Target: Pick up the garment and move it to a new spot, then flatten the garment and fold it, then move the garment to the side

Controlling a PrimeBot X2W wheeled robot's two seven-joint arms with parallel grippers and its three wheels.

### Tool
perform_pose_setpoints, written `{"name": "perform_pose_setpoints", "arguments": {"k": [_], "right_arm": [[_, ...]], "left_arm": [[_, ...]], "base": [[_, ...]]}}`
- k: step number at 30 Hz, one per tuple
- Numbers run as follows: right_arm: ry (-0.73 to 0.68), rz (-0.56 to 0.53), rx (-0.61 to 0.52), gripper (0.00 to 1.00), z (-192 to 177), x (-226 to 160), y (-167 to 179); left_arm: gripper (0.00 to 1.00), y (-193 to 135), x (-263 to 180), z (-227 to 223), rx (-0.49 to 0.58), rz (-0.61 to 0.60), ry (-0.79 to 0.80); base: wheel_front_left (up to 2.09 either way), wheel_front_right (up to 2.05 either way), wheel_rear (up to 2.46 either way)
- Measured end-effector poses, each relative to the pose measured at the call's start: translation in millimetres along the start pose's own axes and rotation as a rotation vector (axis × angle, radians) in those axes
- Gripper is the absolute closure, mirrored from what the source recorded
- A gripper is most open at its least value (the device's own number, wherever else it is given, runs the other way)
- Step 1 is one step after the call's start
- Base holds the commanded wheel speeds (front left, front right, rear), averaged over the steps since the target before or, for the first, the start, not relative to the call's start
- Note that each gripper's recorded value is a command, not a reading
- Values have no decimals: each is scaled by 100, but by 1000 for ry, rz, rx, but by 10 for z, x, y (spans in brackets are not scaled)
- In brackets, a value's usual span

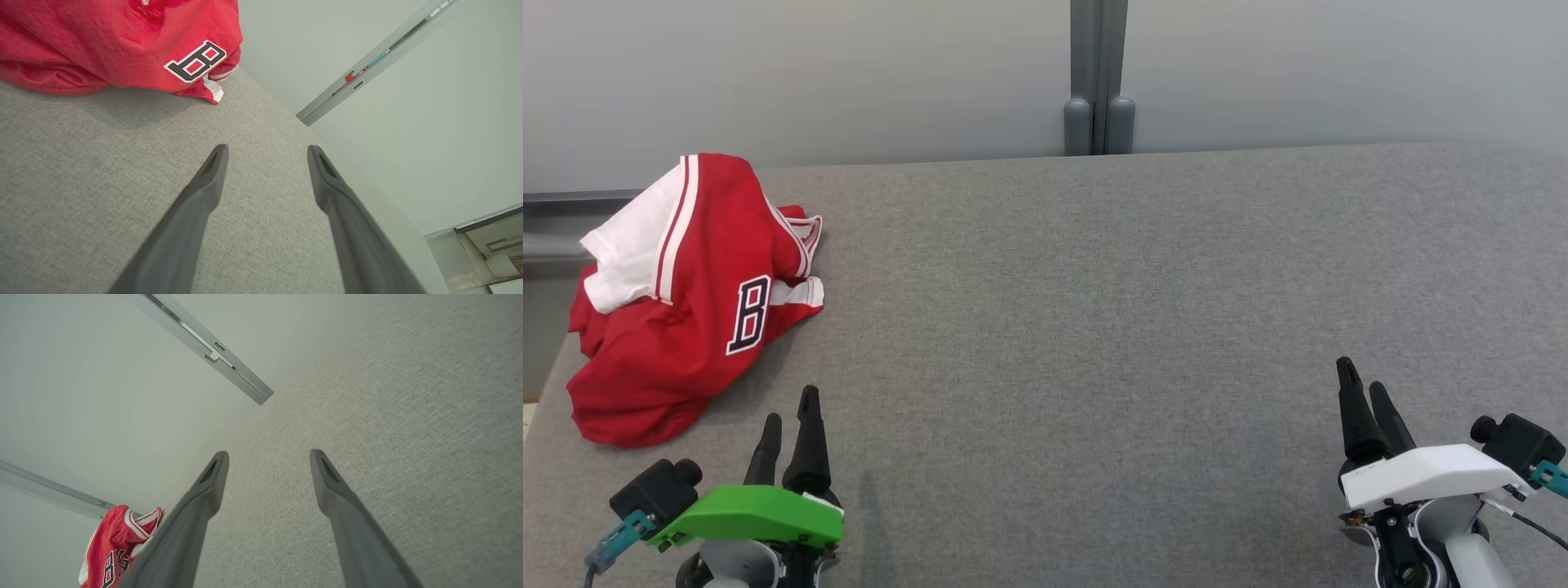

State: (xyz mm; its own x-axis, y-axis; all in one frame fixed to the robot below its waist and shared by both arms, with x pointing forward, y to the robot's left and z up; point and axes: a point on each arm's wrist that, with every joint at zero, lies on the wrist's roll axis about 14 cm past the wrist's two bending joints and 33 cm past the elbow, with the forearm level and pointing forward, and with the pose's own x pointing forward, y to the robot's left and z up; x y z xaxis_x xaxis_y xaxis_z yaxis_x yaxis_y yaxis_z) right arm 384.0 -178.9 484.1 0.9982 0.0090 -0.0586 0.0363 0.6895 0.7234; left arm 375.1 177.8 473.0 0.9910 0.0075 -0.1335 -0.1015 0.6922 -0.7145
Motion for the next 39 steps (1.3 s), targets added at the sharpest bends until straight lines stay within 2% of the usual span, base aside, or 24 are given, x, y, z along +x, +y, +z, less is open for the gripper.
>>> {"name": "perform_pose_setpoints", "arguments": {"k": [15,39], "right_arm": [[18,36,-188,0,-72,47,83],[12,97,-410,0,-116,94,215]], "left_arm": [[0,-106,30,43,214,-37,-36],[0,-250,37,62,453,-94,-84]], "base": [[0,0,0],[0,0,0]]}}
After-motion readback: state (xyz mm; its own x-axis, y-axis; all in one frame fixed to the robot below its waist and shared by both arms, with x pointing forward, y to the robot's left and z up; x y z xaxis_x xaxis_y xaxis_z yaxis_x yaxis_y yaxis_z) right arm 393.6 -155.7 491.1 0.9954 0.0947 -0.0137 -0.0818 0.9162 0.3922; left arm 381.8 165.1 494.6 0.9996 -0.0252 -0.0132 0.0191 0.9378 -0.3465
